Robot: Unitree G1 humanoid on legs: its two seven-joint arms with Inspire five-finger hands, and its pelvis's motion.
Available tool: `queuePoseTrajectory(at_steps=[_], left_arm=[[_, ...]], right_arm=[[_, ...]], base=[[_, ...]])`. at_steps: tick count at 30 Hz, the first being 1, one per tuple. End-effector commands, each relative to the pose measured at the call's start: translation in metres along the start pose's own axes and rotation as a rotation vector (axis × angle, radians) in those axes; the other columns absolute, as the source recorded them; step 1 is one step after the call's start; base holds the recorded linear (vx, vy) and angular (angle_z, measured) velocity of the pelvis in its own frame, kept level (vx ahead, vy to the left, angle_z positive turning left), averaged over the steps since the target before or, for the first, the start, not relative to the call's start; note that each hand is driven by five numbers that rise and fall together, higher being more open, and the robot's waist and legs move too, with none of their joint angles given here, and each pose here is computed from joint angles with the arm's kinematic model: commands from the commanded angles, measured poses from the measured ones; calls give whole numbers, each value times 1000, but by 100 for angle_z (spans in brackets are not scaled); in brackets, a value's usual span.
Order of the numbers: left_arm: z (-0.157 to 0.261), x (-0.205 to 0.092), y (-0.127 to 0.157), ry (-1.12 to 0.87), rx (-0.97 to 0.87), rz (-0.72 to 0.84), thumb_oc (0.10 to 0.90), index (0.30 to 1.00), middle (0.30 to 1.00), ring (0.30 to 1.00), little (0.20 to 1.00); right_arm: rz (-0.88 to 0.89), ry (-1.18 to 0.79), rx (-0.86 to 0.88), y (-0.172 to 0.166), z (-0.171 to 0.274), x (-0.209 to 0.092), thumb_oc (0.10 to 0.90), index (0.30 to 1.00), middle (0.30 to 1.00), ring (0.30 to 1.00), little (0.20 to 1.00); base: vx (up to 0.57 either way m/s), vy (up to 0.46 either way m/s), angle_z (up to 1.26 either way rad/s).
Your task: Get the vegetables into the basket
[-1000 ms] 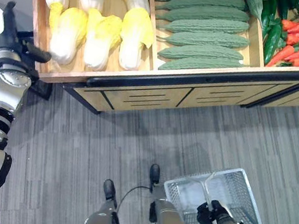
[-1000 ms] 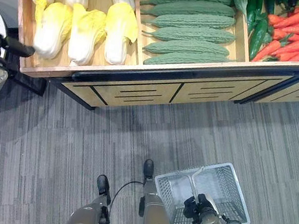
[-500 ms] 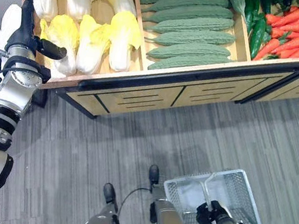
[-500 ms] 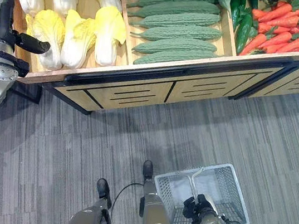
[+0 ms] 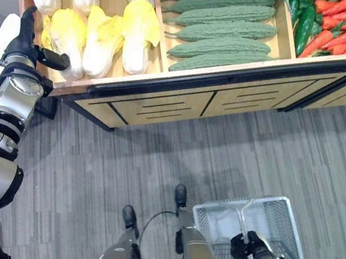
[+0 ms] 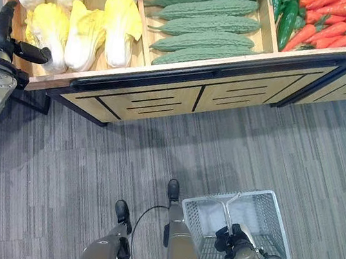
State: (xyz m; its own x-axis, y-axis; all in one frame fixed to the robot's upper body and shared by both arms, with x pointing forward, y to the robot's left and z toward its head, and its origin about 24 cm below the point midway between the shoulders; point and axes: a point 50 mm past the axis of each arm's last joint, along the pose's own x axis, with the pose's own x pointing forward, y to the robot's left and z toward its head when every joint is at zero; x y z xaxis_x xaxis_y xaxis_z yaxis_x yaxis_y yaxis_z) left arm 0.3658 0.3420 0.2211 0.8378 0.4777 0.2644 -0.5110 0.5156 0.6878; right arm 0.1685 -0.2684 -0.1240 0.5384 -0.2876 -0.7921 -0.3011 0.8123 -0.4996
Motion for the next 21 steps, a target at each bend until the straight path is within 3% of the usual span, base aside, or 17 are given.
queuePoseTrajectory(at_steps=[1, 4, 8, 14, 21], left_arm=[[32, 13, 24, -84, 70, 69, 900, 1000, 1000, 1000, 1000], [56, 15, 17, -137, 23, 60, 900, 1000, 1000, 1000, 1000], [54, 15, 10, -104, -3, 47, 900, 1000, 1000, 1000, 1000], [16, 7, -19, 90, -136, 1, 900, 1000, 1000, 1000, 1000], [-15, 0, -23, 233, -149, 20, 900, 1000, 1000, 1000, 1000]], right_arm=[[44, 52, -66, 8, -22, -5, 400, 300, 300, 300, 300], [55, 31, -73, 11, -16, -4, 400, 300, 300, 300, 300], [65, 21, -89, 15, -13, -4, 400, 300, 300, 300, 300], [49, 39, -103, 14, -14, -4, 400, 300, 300, 300, 300], [46, 54, -94, 16, -19, -5, 400, 300, 300, 300, 300]], base=[[0, 0, 0], [0, 0, 0], [25, 8, -7], [9, -25, -10], [2, -30, -5]])
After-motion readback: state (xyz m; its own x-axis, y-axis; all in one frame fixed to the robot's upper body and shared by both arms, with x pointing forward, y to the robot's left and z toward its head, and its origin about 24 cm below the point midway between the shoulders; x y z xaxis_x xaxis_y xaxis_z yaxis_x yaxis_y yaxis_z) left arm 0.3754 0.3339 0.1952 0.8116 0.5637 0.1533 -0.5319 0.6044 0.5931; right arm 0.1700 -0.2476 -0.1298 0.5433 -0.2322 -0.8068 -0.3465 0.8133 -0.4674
